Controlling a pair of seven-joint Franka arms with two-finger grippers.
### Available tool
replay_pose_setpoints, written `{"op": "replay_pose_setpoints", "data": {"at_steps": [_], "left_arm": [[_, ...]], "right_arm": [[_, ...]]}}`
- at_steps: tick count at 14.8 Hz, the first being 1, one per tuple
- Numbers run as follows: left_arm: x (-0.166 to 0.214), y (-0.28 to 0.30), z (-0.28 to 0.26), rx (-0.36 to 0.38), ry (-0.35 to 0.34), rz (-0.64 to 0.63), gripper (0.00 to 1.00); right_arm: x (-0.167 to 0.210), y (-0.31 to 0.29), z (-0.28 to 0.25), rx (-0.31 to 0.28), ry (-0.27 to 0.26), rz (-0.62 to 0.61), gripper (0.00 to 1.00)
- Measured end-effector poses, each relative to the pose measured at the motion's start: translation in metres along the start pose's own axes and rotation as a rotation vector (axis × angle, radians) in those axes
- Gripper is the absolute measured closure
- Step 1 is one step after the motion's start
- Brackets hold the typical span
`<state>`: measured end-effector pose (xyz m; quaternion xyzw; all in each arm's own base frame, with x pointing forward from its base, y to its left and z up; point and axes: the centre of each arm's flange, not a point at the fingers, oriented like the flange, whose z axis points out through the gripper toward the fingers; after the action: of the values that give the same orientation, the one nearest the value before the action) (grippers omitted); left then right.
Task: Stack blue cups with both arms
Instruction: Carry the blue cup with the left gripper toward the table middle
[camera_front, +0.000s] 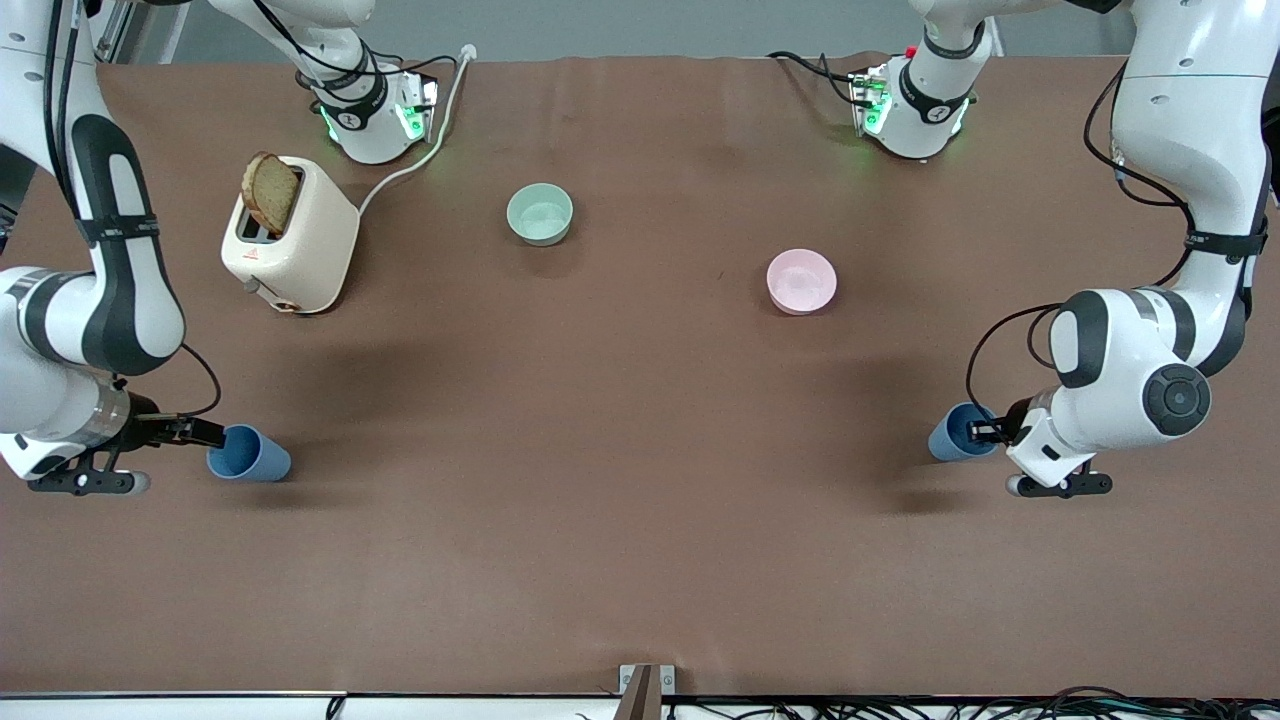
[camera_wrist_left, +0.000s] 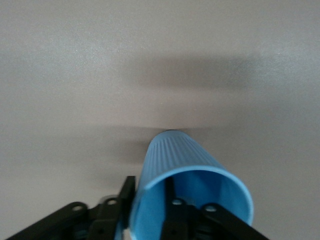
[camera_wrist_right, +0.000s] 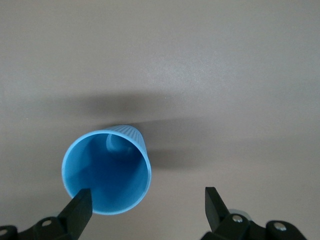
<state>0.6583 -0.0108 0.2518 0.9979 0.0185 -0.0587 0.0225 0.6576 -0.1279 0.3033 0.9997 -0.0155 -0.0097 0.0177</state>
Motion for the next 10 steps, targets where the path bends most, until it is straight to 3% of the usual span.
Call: {"op": "replay_pose_setpoints", "data": {"at_steps": [2, 5, 8, 10], "left_arm": [[0.0, 0.003, -0.001, -0.001, 0.001, 0.004, 0.94], [0.003, 0.027, -0.01, -0.013, 0.018, 0.014, 0.96], [-0.004, 0.096, -0.033, -0.059, 0.019, -0.015, 0.96], [-0.02, 0.161, -0.048, -0.098, 0.009, -0.055, 0.96]], "right_arm": [[0.002, 0.0, 0.01, -0.002, 0.01, -0.001, 0.0], [0.007, -0.001, 0.026, -0.007, 0.035, -0.003, 0.0], [0.01, -0.004, 0.044, -0.007, 0.044, -0.009, 0.04], [0.01, -0.006, 0.048, -0.006, 0.039, -0.011, 0.22]]}}
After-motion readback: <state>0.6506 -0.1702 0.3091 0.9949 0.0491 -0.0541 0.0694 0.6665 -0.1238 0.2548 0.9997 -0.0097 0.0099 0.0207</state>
